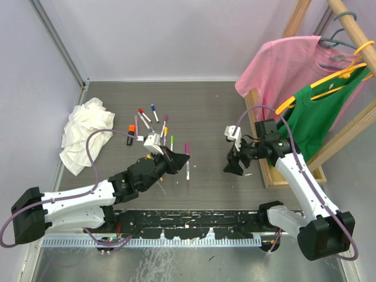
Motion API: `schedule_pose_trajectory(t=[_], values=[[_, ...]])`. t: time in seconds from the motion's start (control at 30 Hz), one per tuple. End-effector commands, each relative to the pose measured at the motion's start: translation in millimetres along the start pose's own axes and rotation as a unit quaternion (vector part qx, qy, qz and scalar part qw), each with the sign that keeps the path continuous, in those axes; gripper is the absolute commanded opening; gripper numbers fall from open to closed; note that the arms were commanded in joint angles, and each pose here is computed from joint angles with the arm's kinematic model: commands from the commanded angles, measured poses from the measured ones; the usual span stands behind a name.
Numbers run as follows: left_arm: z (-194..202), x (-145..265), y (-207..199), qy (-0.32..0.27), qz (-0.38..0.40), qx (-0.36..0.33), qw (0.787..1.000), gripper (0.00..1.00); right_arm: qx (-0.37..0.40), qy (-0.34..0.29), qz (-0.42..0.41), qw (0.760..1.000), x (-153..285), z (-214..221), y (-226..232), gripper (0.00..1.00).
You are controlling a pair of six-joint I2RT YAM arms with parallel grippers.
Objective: Open the pen caps
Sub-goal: Pick up the pen from the center of the board.
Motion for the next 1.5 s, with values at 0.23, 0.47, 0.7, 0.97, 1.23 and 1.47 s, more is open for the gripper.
schedule_pose_trajectory(t=[0.23, 0.47, 0.7, 0.97, 1.23, 1.47], values=[[-97.4, 7.8, -33.3, -0.229, 0.102, 0.070, 0.966, 0.00, -0.127, -0.224, -0.145, 0.956, -32.8, -135.4, 24.6, 0.82], [-111.2, -2.1, -50.9, -0.270, 0.133, 0.075, 0.951, 0.00, -0.157, -0.289, -0.170, 0.929, -36.0, -172.9, 39.1, 0.81], [-110.6, -8.6, -60.9, -0.277, 0.148, 0.080, 0.946, 0.00, -0.192, -0.291, -0.160, 0.924, -46.5, -169.0, 33.0, 0.70], [-100.0, -15.9, -69.1, -0.260, 0.159, 0.080, 0.949, 0.00, -0.201, -0.283, -0.170, 0.922, -55.7, -166.0, 33.2, 0.37], [-89.1, -10.7, -58.9, -0.239, 0.150, 0.088, 0.955, 0.47, -0.163, -0.281, -0.168, 0.931, -49.2, -159.5, 40.1, 0.01], [-79.4, 24.1, -41.4, -0.158, 0.115, 0.003, 0.981, 0.79, -0.071, -0.245, -0.138, 0.957, -52.5, -134.9, 36.1, 0.01]])
Point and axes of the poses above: each gripper's point midway between its finger pads, its own x axis back along the fingers, its own y axis along the line the jaws close on, z = x × y, the point moved 4 cm from there along x, back along the fingers
